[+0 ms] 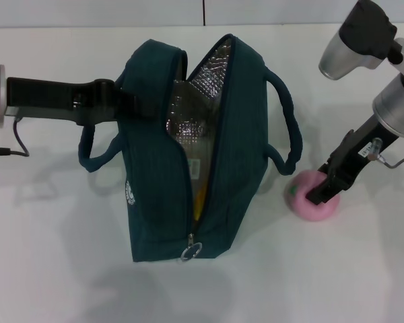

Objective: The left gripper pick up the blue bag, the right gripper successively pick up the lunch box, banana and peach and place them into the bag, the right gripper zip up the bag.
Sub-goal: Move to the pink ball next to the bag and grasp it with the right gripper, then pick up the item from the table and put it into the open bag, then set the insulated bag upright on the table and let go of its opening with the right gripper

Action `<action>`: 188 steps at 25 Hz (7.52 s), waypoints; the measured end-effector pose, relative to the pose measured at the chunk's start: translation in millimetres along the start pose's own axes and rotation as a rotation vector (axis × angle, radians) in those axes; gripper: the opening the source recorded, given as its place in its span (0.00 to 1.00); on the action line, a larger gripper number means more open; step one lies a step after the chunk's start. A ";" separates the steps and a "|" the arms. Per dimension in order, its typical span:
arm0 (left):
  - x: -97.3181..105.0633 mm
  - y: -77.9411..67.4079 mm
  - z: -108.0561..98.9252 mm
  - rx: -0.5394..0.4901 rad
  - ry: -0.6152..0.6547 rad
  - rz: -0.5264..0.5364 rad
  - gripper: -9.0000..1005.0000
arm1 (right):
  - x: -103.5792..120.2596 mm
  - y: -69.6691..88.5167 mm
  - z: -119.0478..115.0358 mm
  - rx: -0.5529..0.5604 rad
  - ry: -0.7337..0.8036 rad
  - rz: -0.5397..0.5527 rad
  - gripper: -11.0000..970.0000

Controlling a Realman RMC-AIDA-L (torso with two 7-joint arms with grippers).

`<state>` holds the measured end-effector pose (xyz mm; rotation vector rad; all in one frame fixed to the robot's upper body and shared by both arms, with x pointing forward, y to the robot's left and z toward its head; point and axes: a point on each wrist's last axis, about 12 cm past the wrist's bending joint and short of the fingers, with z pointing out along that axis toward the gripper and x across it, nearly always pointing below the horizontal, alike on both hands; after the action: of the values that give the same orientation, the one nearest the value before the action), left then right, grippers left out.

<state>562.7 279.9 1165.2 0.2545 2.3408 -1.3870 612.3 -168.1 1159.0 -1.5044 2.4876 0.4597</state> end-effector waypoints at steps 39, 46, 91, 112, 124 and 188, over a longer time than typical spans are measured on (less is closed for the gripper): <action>-1.5 -4.3 -0.6 0.036 -0.018 0.009 0.05 | -6.2 4.4 -118.4 -0.028 -0.861 -0.145 0.08; -1.0 -3.8 -1.0 0.036 -0.019 0.008 0.05 | -30.1 1.7 -77.6 -0.132 -0.804 -0.143 0.06; 2.2 3.5 -3.2 0.015 -0.035 0.011 0.05 | 16.9 -19.5 -69.3 0.085 -0.569 -0.182 0.70; -2.5 4.5 -1.7 0.011 -0.032 0.029 0.05 | 8.2 -25.5 -40.2 0.190 -0.613 -0.234 0.69; -2.5 4.1 -0.6 0.013 -0.032 0.028 0.05 | -5.4 -21.3 -28.6 0.187 -0.583 -0.282 0.68; 37.1 14.7 75.9 0.255 -0.020 -0.079 0.06 | 81.3 -1.0 -82.1 0.229 -0.751 -0.208 0.18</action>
<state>553.5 219.2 1105.4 0.2211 2.1771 -1.7197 574.8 -265.4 1208.9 -1.1869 1.7211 0.5511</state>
